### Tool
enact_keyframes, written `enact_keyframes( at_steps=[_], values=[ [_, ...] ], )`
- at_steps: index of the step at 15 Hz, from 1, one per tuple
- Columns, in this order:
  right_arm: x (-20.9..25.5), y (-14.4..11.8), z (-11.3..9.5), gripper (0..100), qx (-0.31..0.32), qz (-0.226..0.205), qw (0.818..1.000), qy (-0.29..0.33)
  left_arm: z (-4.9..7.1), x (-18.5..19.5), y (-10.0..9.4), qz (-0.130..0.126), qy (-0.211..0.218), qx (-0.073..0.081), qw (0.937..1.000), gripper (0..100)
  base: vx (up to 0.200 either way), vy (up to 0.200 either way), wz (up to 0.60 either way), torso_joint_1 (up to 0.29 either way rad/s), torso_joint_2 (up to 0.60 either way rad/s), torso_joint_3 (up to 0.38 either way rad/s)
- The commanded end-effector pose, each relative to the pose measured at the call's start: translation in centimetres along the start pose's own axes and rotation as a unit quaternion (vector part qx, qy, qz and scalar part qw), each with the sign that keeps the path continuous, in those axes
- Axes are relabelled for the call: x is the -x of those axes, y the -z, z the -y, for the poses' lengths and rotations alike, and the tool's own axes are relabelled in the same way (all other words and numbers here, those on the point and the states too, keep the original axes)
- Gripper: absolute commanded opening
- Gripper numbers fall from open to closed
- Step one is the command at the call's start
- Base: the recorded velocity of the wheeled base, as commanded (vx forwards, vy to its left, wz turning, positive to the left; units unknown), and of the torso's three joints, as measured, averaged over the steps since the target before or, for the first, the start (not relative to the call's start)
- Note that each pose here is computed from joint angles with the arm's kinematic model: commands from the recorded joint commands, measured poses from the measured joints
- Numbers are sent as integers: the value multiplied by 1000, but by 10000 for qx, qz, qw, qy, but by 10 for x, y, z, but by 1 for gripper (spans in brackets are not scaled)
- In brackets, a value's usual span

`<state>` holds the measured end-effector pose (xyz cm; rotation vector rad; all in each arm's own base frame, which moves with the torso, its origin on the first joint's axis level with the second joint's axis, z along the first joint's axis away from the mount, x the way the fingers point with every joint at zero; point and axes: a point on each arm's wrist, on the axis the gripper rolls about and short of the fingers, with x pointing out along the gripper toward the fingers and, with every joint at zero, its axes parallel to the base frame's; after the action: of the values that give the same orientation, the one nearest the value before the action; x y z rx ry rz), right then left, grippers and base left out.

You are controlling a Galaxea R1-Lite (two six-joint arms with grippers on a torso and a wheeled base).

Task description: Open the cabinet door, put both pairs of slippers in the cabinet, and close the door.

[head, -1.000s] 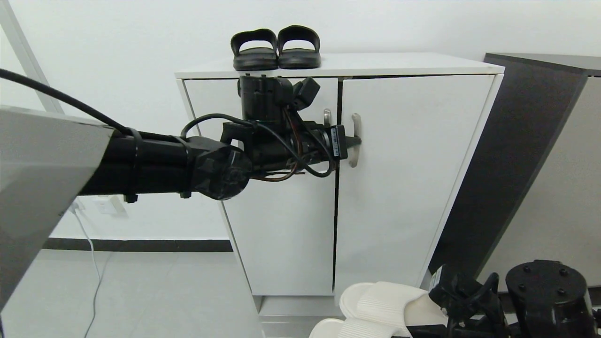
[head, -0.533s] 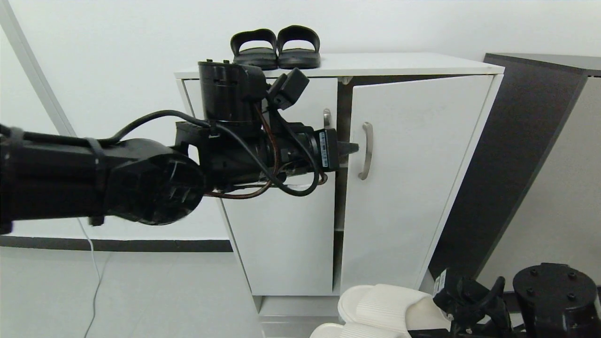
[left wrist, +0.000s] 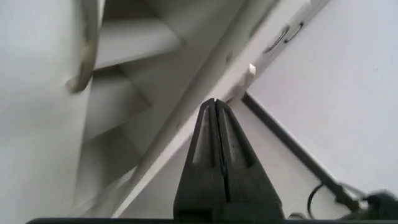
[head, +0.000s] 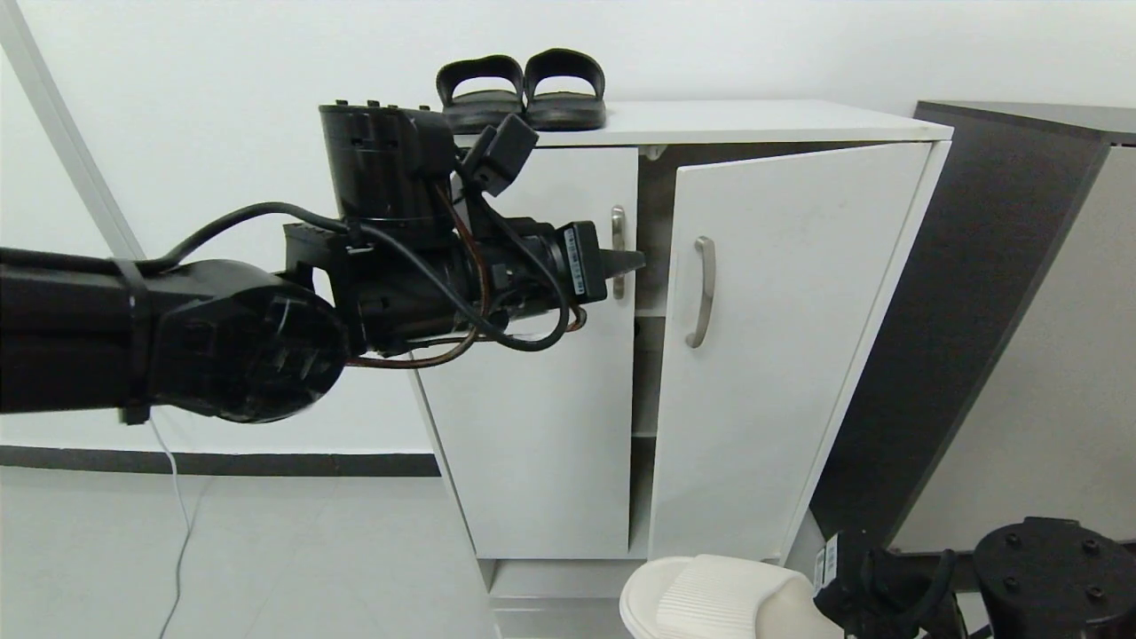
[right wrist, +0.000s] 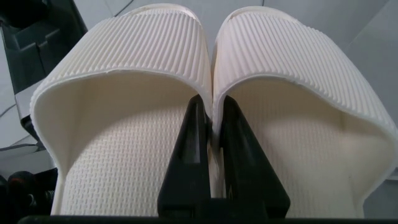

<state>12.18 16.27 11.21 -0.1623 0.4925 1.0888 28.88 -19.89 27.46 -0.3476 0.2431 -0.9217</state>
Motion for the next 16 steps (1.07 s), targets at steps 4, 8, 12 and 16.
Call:
enact_keyframes(
  at_steps=[4,8,12,16],
  values=[
    [-1,1,0,0,0,-38,10000,-10,-26,-59,0,78,11,362,9993,0,0,0,0,0,0,0],
    [-1,2,0,0,1,-54,10000,-17,-34,-77,1,143,43,496,9987,0,0,0,0,0,0,0],
    [-1,4,-3,0,18,-114,9999,-70,-33,-80,3,212,-101,551,9982,0,-100,0,0,2,2,0],
    [0,7,-6,0,41,-151,9998,-130,10,-92,35,165,70,452,9988,0,-200,0,0,2,1,6]
  ],
)
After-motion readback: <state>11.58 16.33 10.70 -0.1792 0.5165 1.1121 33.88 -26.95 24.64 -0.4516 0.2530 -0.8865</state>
